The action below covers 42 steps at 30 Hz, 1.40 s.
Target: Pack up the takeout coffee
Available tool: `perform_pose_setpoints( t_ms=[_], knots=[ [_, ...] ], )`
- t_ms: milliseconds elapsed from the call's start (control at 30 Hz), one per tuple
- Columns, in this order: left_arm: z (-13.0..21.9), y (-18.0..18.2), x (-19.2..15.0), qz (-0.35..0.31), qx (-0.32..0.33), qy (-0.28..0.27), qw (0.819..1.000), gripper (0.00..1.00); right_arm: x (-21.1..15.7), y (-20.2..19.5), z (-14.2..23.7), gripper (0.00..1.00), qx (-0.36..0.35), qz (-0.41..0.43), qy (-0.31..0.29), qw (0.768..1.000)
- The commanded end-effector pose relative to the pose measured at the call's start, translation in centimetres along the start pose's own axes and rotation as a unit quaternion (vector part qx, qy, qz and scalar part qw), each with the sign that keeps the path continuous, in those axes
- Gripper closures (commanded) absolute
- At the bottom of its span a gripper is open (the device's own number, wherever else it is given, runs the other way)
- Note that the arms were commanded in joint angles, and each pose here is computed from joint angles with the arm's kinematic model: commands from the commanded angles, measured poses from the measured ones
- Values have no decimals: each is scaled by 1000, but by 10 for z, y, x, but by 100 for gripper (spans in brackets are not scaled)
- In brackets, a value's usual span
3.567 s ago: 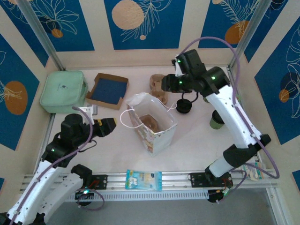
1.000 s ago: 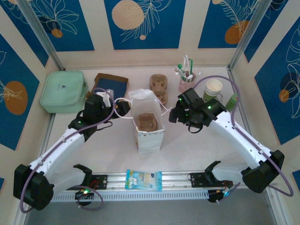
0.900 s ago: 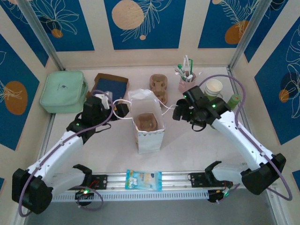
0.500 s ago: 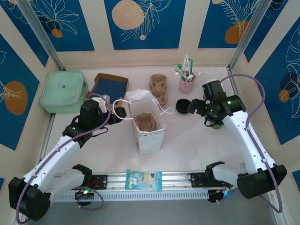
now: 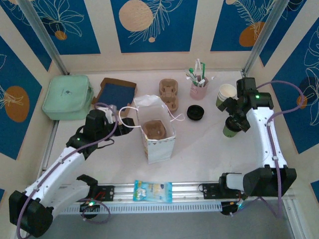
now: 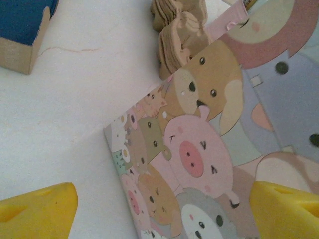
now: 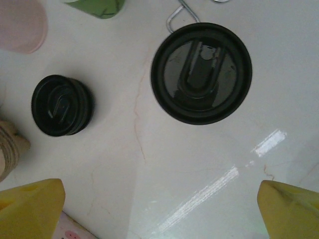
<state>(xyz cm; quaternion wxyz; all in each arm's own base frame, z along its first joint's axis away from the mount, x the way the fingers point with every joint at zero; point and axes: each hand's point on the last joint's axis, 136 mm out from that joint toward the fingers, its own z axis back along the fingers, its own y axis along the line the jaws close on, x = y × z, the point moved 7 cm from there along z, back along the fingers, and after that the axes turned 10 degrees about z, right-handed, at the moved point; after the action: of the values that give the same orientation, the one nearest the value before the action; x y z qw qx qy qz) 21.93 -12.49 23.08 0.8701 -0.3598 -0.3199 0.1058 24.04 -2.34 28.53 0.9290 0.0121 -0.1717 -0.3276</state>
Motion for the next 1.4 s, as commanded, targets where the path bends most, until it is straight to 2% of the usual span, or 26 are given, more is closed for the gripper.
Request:
perform_pose_setpoints(
  t_ms=[0, 300, 800, 1367],
  knots=[
    [3, 11, -9, 1, 12, 6, 1000, 11, 4, -9, -1, 1, 8, -56, 23, 998],
    [7, 23, -21, 7, 22, 11, 1000, 11, 21, -25, -21, 1, 14, -137, 57, 989],
    [14, 33, -34, 18, 23, 12, 1000, 11, 35, -24, -64, 1, -12, -156, 91, 983],
    [12, 39, -39, 19, 25, 15, 999, 11, 35, -27, -95, 1, -49, -171, 122, 976]
  ],
)
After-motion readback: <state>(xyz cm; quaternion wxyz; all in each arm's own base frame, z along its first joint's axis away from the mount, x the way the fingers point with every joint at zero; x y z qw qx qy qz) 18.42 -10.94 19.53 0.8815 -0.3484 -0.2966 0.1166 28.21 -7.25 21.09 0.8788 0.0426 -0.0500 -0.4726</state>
